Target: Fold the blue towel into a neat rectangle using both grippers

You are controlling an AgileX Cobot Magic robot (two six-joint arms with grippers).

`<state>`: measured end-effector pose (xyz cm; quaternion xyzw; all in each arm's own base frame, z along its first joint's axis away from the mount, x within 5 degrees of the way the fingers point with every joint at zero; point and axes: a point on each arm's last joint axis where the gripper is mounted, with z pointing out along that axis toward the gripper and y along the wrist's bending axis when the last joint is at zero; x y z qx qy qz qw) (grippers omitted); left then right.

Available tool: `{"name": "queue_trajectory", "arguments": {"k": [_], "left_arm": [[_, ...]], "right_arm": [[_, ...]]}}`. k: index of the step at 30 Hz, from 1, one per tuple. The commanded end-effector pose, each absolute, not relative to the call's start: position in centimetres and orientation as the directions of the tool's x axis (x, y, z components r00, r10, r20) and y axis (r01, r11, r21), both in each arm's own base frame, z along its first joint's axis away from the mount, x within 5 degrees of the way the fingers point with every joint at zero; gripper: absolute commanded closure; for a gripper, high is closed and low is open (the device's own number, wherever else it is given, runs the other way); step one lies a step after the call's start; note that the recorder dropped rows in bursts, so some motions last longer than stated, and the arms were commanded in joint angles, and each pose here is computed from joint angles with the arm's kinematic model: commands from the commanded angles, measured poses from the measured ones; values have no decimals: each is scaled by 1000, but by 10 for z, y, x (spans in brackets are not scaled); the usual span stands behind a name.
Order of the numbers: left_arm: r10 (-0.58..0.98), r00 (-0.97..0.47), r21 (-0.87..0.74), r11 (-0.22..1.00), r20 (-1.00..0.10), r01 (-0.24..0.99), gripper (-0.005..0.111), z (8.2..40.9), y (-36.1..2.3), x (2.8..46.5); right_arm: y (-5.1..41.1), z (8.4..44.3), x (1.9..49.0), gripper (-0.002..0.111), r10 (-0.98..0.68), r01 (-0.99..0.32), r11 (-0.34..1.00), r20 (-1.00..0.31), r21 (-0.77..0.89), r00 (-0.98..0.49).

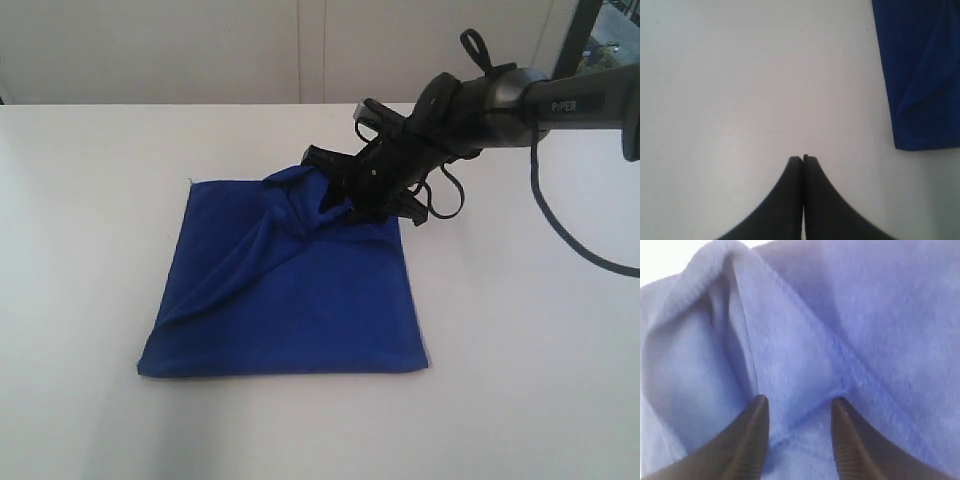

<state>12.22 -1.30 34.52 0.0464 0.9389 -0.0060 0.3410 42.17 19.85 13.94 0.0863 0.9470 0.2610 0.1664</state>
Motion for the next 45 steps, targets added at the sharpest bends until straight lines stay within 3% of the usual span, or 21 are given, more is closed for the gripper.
{"name": "queue_trajectory", "arguments": {"k": [1,11,20,28,38,45], "left_arm": [[80,-769,16,996,-634,90,107,343,-13,120],[80,-769,16,996,-634,90,107,343,-13,120],[80,-769,16,996,-634,90,107,343,-13,120],[80,-769,16,996,-634,90,107,343,-13,120],[80,-769,16,996,-634,90,107,343,-13,120],[80,-769,16,996,-634,90,107,343,-13,120]], "right_arm": [[196,137,426,69,299,107,840,-288,533,-910],[195,124,428,70,323,144,838,-264,527,-909],[195,124,428,93,328,150,836,-261,528,-908],[195,126,429,106,323,135,840,-285,525,-903],[187,160,427,108,179,-22,906,-428,424,-886],[187,167,423,108,-61,-240,921,-497,306,-866]]}}
